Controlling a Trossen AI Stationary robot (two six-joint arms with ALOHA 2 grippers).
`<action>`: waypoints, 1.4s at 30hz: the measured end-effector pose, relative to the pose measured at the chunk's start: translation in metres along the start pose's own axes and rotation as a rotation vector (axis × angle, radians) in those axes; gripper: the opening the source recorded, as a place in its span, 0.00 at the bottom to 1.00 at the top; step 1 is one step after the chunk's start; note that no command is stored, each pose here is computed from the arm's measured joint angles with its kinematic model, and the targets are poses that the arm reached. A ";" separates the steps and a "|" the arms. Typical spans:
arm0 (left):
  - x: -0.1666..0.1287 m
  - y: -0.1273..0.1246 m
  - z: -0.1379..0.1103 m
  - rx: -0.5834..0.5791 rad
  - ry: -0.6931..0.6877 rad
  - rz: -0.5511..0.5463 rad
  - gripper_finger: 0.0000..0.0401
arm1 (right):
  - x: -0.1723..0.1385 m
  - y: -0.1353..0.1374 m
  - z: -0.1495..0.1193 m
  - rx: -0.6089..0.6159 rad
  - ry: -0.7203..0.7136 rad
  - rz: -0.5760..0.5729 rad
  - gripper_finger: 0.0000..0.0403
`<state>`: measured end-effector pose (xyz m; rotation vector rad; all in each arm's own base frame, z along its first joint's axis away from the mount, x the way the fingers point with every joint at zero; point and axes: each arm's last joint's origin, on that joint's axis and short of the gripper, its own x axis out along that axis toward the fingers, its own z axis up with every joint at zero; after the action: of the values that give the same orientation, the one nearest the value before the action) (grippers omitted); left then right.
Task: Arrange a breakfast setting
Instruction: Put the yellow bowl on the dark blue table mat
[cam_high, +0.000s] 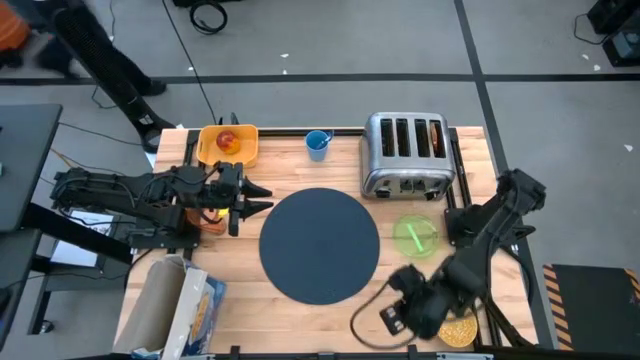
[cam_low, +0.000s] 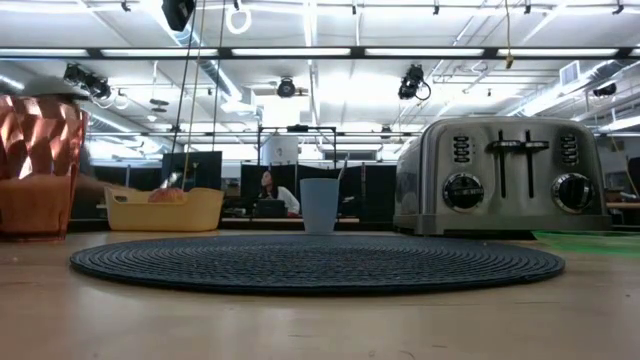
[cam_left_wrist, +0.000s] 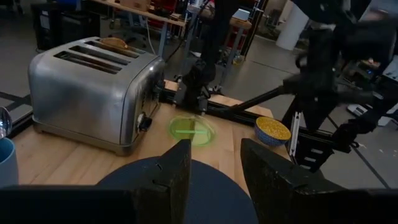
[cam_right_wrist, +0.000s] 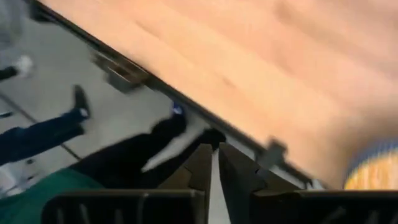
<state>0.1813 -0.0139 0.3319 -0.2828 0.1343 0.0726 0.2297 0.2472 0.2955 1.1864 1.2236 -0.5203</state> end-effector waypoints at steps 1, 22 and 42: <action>0.000 0.000 0.000 0.001 0.000 0.000 0.37 | 0.006 -0.002 -0.005 0.026 0.015 -0.027 0.12; 0.000 0.000 0.000 -0.002 -0.002 -0.001 0.37 | 0.086 -0.058 -0.057 0.195 0.026 -0.555 0.40; 0.000 -0.001 0.002 -0.006 -0.023 -0.007 0.37 | 0.122 -0.083 -0.041 0.201 0.023 -0.542 0.32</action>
<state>0.1816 -0.0139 0.3341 -0.2880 0.1104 0.0692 0.1823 0.2864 0.1559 1.0188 1.5457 -1.0531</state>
